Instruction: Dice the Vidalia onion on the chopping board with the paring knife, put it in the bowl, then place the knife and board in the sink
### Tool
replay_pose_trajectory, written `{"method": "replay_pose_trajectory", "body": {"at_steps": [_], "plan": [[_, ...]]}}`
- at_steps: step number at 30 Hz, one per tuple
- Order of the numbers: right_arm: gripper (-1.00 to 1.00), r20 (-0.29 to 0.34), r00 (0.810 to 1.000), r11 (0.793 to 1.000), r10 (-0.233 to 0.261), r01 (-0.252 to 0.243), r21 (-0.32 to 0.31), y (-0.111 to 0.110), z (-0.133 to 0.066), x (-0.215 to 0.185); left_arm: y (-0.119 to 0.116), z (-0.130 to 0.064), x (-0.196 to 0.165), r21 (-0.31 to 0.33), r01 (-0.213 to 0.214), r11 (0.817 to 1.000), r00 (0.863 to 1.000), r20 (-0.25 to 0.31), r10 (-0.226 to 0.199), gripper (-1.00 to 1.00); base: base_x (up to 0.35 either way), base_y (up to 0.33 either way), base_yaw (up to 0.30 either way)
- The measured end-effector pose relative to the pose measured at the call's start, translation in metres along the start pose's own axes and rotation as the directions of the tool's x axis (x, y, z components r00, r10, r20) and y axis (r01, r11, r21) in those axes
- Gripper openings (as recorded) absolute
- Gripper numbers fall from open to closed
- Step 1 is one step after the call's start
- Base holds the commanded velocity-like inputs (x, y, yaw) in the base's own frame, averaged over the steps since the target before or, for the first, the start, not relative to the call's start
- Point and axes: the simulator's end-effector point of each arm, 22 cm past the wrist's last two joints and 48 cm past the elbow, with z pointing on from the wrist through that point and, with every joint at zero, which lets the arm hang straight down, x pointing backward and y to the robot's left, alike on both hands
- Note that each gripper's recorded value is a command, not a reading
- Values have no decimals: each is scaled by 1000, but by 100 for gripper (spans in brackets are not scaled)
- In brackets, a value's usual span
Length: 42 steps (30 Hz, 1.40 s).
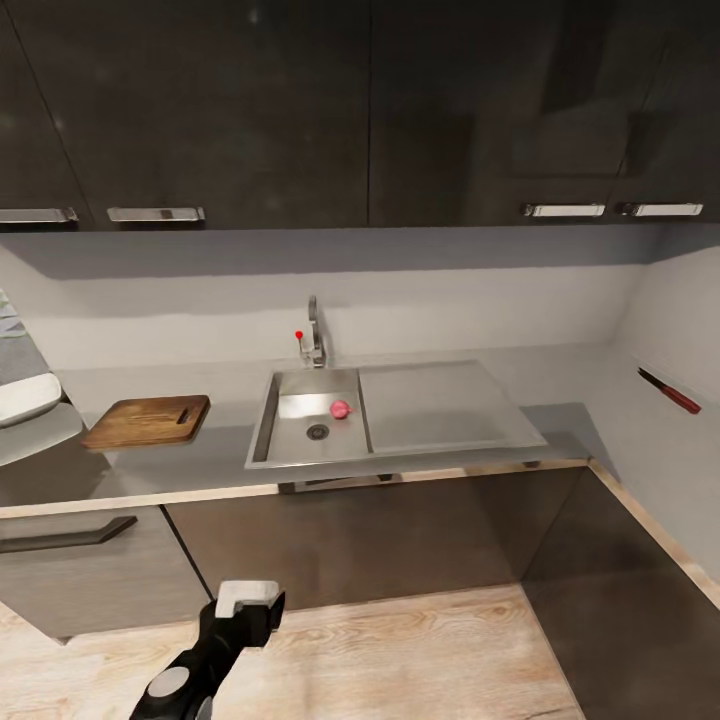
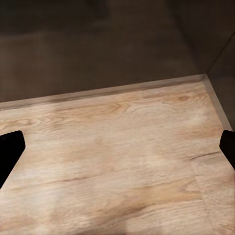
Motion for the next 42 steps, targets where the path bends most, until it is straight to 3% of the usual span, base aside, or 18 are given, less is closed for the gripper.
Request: {"method": "replay_pose_trajectory", "body": {"at_steps": [4, 6, 9, 15, 16, 19, 22, 24, 27, 34, 42], "plan": [[100, 0, 1000, 1000, 0, 0, 1, -1, 0, 0, -17, 5, -27, 24, 21, 1000, 1000, 20, -21, 100, 0, 0, 0], [100, -1, 1000, 1000, 0, 0, 1, -1, 0, 0, -33, 14, -62, 51, 15, 999, 1000, 20, -16, 100, 0, 0, 0], [100, -2, 1000, 1000, 0, 0, 2, -1, 0, 0, -40, 19, -88, 64, 6, 998, 999, 33, -8, 100, 0, 0, 0], [100, -16, 1000, 1000, -1, 1, 1, -1, -1, 6, -50, 23, -175, 78, -23, 997, 992, 122, 14, 100, 0, 0, 0], [100, -46, 999, 1000, -4, 5, 3, -2, -5, 21, -53, 22, -208, 81, -38, 996, 994, 110, 29, 100, 0, 0, 0], [100, -61, 998, 1000, -7, 7, 3, -2, -8, 28, -59, 12, -275, 85, -60, 995, 988, 148, 47, 100, 0, 0, 0], [100, -67, 998, 1000, -7, 7, 3, -3, -8, 30, -64, -3, -333, 85, -78, 993, 975, 215, 58, 100, 0, 0, 0], [100, -69, 998, 1000, -7, 8, 3, -3, -9, 31, -66, -9, -354, 84, -84, 993, 968, 242, 61, 100, 0, 0, 0], [100, -69, 998, 1000, -7, 8, 3, -3, -9, 32, -67, -9, -363, 82, -89, 993, 968, 242, 67, 100, 0, 0, 0], [100, -69, 998, 1000, -8, 8, 2, -2, -9, 32, -59, 30, -325, 68, -105, 992, 989, 110, 97, 100, 0, 0, 0], [100, -69, 998, 1000, -6, 6, 2, -2, -9, 32, -54, 37, -316, 48, -138, 989, 987, 87, 133, 100, 48, 0, 0]]}}
